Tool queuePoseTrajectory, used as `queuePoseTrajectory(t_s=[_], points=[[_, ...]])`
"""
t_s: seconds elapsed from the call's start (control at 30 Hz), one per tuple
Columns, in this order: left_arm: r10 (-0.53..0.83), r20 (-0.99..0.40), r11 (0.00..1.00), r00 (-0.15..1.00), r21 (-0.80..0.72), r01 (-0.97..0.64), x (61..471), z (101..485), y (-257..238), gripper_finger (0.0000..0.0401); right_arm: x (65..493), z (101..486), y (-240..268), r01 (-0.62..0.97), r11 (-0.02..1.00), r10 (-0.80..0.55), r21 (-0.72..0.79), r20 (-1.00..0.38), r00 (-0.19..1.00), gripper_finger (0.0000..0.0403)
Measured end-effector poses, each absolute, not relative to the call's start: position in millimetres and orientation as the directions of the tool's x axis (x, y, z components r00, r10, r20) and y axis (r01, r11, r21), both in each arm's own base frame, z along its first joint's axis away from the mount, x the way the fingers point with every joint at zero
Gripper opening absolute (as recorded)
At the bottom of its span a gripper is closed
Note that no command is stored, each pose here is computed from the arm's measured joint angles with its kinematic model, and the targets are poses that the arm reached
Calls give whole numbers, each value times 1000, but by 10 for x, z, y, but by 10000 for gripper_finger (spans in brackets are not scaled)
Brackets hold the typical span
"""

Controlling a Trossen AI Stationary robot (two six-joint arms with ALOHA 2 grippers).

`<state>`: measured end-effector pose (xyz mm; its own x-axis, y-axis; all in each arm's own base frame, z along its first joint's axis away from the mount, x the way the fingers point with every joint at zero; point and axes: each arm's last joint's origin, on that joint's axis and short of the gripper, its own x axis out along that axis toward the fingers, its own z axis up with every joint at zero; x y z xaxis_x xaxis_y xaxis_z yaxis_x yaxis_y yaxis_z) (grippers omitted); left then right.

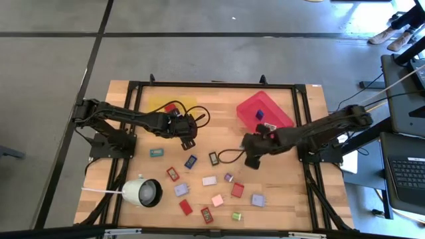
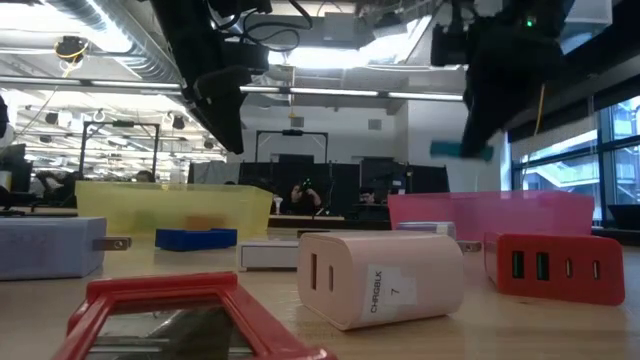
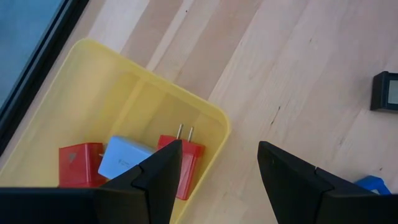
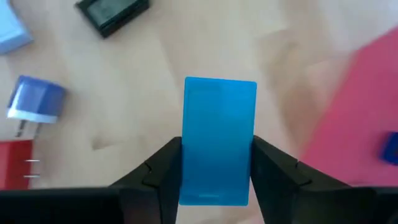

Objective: Pick & Place Office items
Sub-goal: Put the right light blue digital clock into the pink bin

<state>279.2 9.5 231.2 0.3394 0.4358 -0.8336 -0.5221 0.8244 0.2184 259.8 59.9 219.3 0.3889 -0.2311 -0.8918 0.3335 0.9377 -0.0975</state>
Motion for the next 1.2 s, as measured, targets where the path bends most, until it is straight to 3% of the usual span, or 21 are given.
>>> queuePoseTrajectory(t_s=[0.27,0.47,0.93,1.2], points=[[440,-831,823,341,220,-524,2793,2314,96,207,2371,2628,265,414,889,-399,-196,-774,491,173],[423,-838,831,344,207,-517,2794,2312,86,207,2291,2742,74,464,831,-524,-305,-707,474,164],[422,-838,832,346,205,-516,2795,2312,84,207,2238,2700,-344,552,737,-626,-390,-701,342,167],[421,-838,832,347,204,-516,2796,2313,83,207,2043,2198,-447,599,673,-645,-434,-741,188,168]])
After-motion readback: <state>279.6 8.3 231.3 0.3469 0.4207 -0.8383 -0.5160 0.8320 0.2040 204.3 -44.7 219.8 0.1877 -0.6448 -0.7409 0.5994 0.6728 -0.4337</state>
